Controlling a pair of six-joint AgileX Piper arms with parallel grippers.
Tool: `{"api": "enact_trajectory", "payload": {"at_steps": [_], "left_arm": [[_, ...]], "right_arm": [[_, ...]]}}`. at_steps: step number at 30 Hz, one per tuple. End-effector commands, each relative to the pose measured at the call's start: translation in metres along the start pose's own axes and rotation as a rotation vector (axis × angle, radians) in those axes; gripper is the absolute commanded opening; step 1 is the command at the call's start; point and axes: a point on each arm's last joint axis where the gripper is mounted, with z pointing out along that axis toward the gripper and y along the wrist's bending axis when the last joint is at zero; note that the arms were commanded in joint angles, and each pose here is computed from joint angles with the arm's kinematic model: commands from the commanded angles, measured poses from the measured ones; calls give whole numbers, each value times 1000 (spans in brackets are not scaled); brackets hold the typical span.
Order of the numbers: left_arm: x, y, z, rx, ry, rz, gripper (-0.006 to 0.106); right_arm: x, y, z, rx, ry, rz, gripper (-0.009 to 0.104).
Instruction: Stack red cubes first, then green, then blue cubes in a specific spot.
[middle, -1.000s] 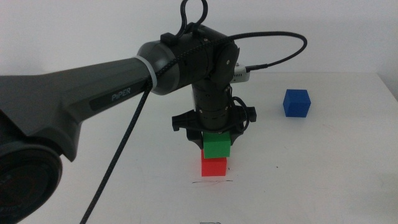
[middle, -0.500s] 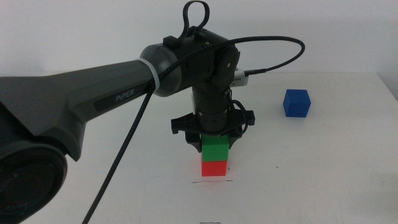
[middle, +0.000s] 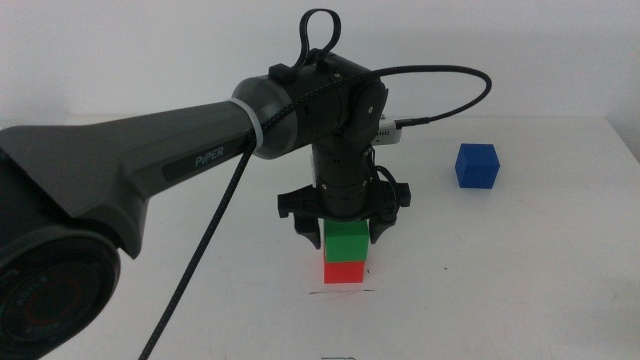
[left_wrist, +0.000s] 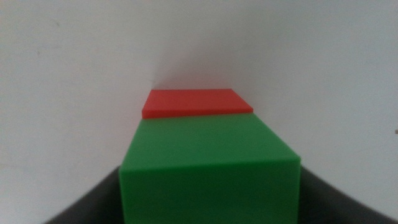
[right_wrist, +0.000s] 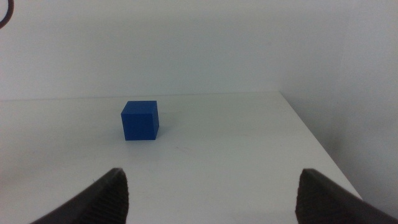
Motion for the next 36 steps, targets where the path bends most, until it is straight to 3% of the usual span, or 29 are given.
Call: {"api": "enact_trajectory", "payload": {"at_steps": [1, 9, 16, 20, 25, 30, 32, 36], "left_arm": [[-2, -4, -33, 65, -73, 21, 92], [-1, 0, -60, 83, -131, 63, 93], [18, 13, -147, 211, -259, 175, 93], [41, 35, -215, 285, -396, 213, 93], [71, 71, -266, 228, -533, 458, 93], [119, 117, -294, 330, -633, 645, 93], [137, 133, -293, 381, -709, 672, 93], [157, 155, -289, 434, -793, 610, 93]], "right_arm": [[-11, 0, -2, 0, -99, -21, 90], [-11, 0, -2, 0, -99, -21, 90], [-11, 0, -2, 0, -99, -21, 90], [-11, 0, -2, 0, -99, -21, 90], [-11, 0, -2, 0, -99, -21, 90], [-11, 0, -2, 0, -99, -21, 90], [-11, 0, -2, 0, -99, -21, 90], [-11, 0, -2, 0, -99, -21, 90]]}}
